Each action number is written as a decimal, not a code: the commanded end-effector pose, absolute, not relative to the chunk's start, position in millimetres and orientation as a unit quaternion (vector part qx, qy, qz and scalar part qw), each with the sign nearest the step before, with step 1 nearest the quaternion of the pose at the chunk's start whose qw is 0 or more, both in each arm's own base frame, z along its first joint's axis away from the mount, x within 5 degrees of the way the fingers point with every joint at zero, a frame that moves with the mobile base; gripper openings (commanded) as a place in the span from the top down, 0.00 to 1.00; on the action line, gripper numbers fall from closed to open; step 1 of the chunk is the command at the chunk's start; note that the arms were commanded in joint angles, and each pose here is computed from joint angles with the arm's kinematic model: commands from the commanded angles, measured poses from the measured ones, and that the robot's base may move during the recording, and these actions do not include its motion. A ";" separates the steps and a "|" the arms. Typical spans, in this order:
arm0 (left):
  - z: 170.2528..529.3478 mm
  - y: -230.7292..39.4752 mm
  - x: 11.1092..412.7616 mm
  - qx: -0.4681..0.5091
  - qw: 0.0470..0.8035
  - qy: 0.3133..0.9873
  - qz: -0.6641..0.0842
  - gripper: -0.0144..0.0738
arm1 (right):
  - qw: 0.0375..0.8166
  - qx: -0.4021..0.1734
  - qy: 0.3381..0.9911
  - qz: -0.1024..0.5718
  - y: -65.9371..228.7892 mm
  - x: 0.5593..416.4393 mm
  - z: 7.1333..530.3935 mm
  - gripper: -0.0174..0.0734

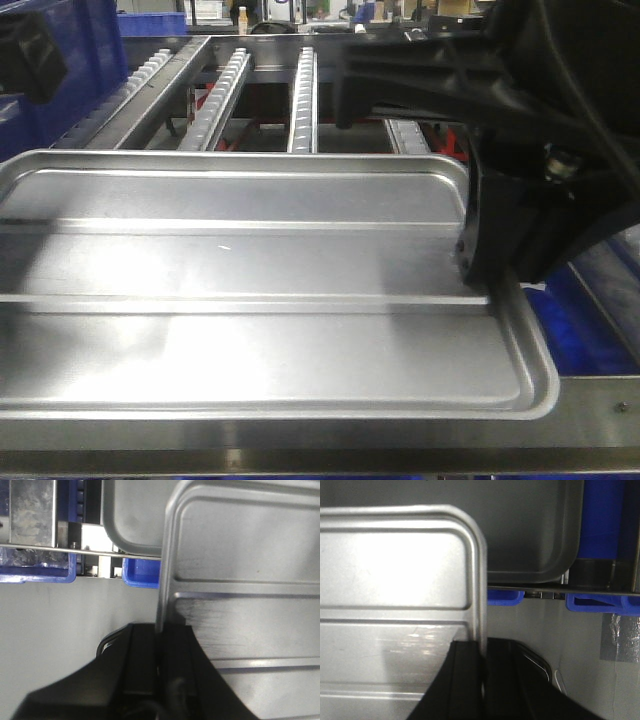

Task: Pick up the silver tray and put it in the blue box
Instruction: 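Close both grippers on the tray rims and lift the tray, then hold the tray level with both grippers while the base turns away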

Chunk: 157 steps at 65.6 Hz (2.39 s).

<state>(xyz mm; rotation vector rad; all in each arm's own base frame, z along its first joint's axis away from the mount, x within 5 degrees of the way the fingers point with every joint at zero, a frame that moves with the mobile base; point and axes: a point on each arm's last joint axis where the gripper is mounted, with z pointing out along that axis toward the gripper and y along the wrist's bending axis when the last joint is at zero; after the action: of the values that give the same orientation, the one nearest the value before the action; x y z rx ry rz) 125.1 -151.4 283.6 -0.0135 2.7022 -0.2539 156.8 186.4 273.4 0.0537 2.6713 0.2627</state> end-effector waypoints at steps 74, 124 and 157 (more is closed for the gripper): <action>295.0 -149.9 126.4 -0.006 0.236 0.967 -0.099 0.95 | 0.255 0.018 0.962 0.098 181.2 157.7 288.5 0.75; 295.0 -149.9 126.4 -0.006 0.236 0.967 -0.099 0.95 | 0.255 0.018 0.962 0.098 181.2 157.7 288.5 0.75; 295.0 -149.9 126.4 -0.006 0.236 0.967 -0.099 0.95 | 0.255 0.018 0.962 0.098 181.2 157.7 288.5 0.75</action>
<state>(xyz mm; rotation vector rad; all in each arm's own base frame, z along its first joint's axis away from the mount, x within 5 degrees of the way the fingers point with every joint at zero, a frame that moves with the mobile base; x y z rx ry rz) 125.3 -151.4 283.8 -0.0138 2.6990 -0.2530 156.4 185.7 273.1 0.0655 2.6768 0.2530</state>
